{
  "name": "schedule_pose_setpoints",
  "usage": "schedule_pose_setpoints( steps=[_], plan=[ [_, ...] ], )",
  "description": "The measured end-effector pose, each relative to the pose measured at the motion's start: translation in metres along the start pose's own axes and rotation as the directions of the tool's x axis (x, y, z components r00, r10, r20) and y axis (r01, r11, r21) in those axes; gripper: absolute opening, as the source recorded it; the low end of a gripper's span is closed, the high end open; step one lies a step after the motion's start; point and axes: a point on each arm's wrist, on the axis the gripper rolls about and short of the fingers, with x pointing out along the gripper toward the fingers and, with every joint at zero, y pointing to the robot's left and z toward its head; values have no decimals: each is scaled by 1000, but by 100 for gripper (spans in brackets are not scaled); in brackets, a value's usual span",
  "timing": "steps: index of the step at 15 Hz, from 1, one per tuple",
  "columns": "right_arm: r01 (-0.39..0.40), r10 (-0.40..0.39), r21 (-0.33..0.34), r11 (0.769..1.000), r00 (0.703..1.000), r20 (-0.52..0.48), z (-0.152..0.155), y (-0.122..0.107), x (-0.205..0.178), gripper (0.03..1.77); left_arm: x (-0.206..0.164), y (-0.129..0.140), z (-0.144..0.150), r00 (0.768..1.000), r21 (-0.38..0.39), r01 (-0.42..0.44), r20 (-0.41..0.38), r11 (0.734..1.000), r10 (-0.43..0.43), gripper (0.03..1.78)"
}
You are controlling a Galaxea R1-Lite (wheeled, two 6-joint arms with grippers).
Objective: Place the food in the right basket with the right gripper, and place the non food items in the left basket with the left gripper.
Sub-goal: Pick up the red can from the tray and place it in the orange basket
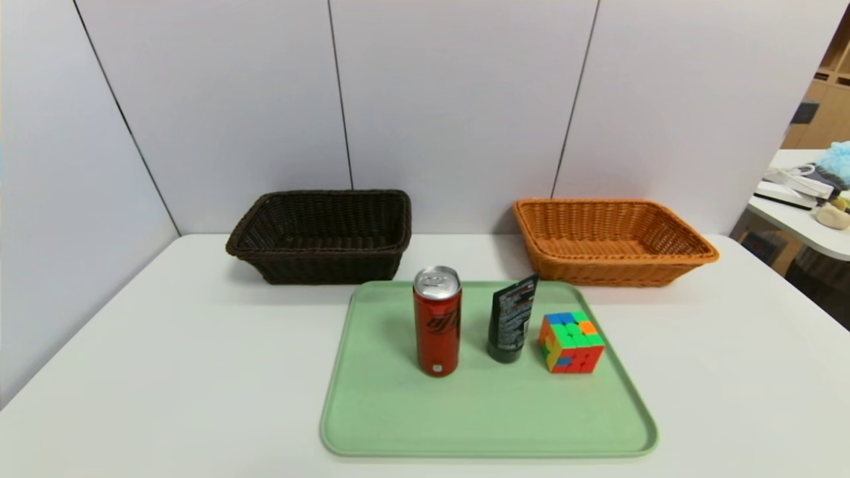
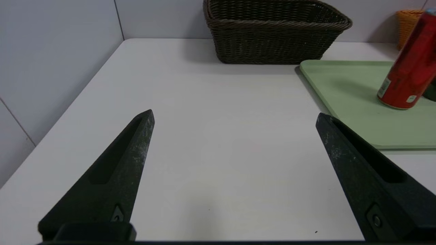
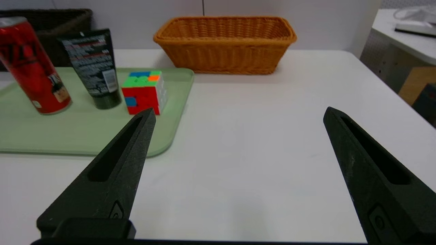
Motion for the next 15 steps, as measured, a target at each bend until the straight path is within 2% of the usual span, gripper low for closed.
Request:
schedule_pose_setpoints(
  steps=[3, 6, 8, 10, 12, 15],
  plan=[
    [-90, 90, -36, 995, 996, 3, 45, 2, 6, 170, 7, -3, 39, 999, 22, 35, -1, 999, -35, 169],
    [-235, 236, -92, 968, 972, 3, 89, 5, 27, 170, 36, -4, 85, 999, 34, 46, 24, 998, -47, 169],
    [-335, 336, -106, 936, 942, -13, 112, 7, 44, 170, 61, -5, 118, 996, 48, 75, 50, 996, -78, 169],
    [-414, 412, -102, 904, 910, -45, 128, 8, 64, 170, 86, -6, 140, 991, 66, 128, 38, 990, -130, 169],
    [-476, 468, -96, 874, 878, -96, 133, 8, 85, 170, 108, -7, 143, 980, 84, 200, -18, 976, -199, 169],
    [-592, 576, -53, 804, 798, -177, 131, 17, 114, 170, 133, -11, 130, 957, 58, 270, -126, 961, -261, 169]
  ],
)
